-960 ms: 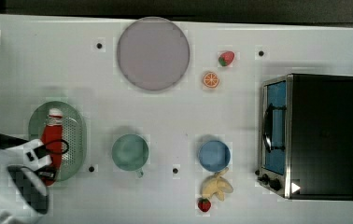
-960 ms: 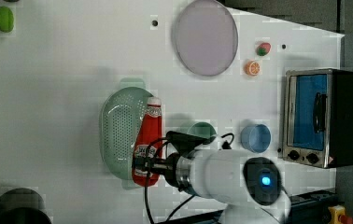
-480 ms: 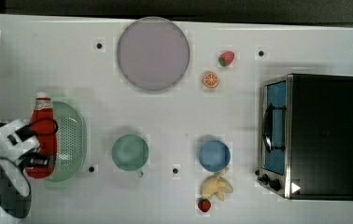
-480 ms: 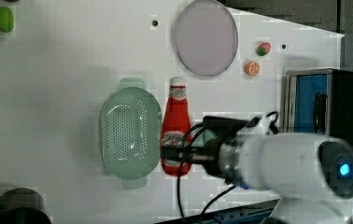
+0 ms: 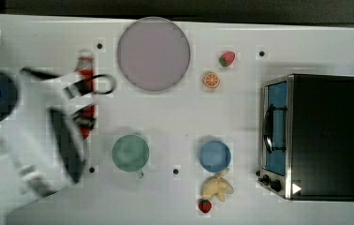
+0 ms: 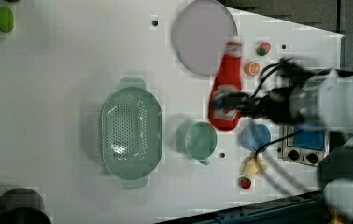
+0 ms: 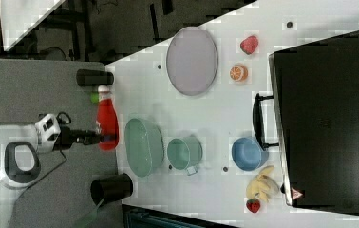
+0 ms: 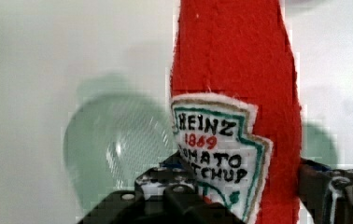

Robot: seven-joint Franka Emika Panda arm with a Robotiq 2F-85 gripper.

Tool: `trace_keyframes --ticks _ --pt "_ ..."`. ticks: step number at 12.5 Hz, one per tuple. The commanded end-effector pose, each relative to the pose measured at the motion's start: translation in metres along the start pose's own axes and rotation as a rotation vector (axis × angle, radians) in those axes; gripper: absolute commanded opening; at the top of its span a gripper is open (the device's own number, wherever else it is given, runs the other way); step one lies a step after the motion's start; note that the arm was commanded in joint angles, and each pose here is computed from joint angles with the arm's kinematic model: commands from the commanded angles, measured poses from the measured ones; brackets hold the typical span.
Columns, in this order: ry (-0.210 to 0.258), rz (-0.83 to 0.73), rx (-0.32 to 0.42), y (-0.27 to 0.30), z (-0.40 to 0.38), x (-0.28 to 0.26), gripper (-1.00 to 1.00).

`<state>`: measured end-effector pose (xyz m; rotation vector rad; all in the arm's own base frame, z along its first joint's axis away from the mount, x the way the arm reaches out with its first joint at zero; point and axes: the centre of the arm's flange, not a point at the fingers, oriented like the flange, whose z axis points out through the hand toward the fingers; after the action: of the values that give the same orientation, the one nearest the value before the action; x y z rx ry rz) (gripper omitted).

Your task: Pick ketchup from strainer and place it on the table

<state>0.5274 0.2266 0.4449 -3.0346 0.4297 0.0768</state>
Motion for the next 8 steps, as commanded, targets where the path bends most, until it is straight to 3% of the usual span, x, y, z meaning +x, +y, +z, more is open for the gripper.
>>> trace_keyframes --ticks 1,5,8 --pt "0.035 0.044 0.002 0.069 -0.022 0.048 0.22" --pt "0.034 0.067 -0.008 0.159 -0.022 0.09 0.22" --pt "-0.007 0.133 -0.026 0.213 -0.002 0.099 0.22"
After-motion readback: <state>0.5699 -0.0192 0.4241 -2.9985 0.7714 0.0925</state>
